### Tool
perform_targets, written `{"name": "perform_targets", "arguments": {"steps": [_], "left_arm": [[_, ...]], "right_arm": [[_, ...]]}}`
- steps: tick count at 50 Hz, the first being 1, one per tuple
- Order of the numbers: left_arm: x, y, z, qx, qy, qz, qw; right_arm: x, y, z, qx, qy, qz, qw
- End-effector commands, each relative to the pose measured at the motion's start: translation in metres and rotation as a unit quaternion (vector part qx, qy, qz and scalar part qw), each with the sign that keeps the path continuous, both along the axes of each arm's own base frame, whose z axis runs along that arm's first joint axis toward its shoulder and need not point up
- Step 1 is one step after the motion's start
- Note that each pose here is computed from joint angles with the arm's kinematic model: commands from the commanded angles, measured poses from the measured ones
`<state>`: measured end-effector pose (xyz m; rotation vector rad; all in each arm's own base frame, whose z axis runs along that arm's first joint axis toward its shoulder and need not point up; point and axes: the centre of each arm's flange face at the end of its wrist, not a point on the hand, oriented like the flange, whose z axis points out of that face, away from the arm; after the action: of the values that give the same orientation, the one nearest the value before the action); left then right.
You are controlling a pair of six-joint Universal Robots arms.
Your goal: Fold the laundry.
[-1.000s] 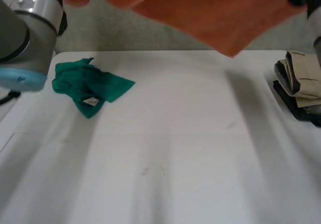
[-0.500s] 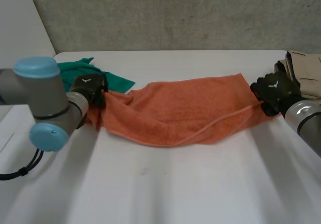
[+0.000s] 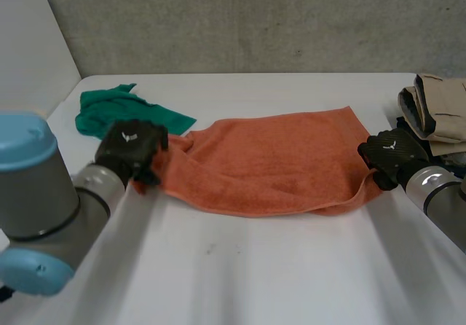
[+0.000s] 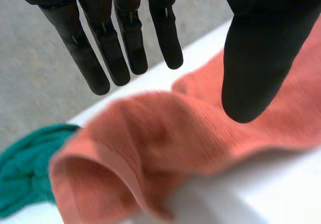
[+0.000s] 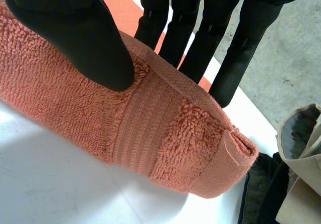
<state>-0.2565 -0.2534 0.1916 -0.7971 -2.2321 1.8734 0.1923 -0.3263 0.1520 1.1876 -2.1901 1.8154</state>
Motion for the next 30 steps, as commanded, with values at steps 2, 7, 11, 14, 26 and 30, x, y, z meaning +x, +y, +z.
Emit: {"name": "perform_targets", "arguments": {"steps": [2,7,11,14,26,30], "left_arm": [[-0.005,-0.003,-0.047,0.036,-0.065,-0.019,0.997],[-0.012,-0.022,-0.063,0.027,-0.071,-0.018,0.997],[-0.018,-0.034,-0.068,0.01,-0.064,-0.018,0.998],[-0.023,-0.043,-0.067,-0.009,-0.054,-0.018,0.998],[-0.035,-0.068,-0.078,-0.036,-0.043,-0.016,0.998],[-0.035,-0.072,-0.078,-0.04,-0.045,-0.013,0.998]], "right_arm": [[0.0,0.001,-0.001,0.002,0.001,0.0,1.0],[0.0,0.002,-0.002,0.006,0.001,0.001,1.0],[0.001,0.004,-0.003,0.008,0.001,0.004,1.0],[0.001,0.005,-0.005,0.011,0.001,0.005,1.0],[0.003,0.01,-0.008,0.018,0.002,0.009,1.0],[0.002,0.009,-0.008,0.016,0.005,0.008,1.0]]}}
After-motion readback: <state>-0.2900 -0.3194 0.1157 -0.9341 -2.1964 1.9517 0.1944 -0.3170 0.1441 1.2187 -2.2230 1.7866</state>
